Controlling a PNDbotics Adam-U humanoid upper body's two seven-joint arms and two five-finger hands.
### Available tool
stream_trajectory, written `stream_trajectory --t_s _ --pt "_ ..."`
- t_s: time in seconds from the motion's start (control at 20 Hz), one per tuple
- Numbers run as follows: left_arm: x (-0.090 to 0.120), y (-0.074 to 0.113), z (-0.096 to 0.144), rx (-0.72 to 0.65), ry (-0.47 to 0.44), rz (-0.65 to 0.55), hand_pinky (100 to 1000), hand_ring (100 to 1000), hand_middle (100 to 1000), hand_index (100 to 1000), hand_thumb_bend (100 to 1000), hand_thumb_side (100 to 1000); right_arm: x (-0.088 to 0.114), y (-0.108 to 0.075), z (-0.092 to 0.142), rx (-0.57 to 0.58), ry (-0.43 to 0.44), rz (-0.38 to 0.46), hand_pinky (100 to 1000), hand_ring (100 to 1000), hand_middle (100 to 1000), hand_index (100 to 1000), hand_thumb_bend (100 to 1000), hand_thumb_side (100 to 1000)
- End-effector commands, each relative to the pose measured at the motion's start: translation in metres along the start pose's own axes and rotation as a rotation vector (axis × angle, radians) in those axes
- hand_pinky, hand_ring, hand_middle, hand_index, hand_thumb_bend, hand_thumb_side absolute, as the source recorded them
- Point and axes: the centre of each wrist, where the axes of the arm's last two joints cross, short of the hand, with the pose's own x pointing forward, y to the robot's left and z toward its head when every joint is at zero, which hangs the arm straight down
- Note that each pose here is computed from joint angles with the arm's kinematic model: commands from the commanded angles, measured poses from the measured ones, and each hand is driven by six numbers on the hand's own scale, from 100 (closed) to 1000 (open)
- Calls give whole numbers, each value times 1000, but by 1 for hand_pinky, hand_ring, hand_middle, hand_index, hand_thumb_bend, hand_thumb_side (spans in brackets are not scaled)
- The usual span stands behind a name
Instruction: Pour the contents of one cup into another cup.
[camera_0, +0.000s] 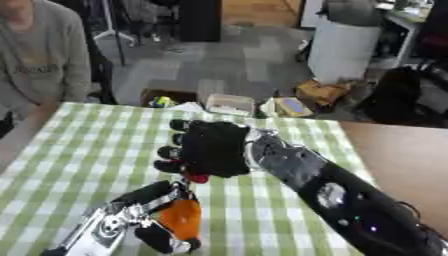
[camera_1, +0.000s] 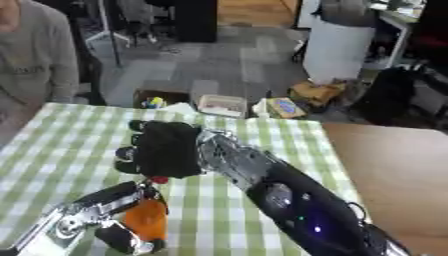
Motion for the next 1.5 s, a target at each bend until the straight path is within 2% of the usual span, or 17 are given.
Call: stream_trajectory --t_s 0.05,1.5 --pt "4 14 2 27 -10 -27 449 430 370 680 385 193 -11 -6 5 4 12 39 667 378 657 877 100 100" --pt "1 14 3 32 4 -43 451 431 370 679 404 192 -12 -5 8 -6 28 23 668 372 652 876 100 100"
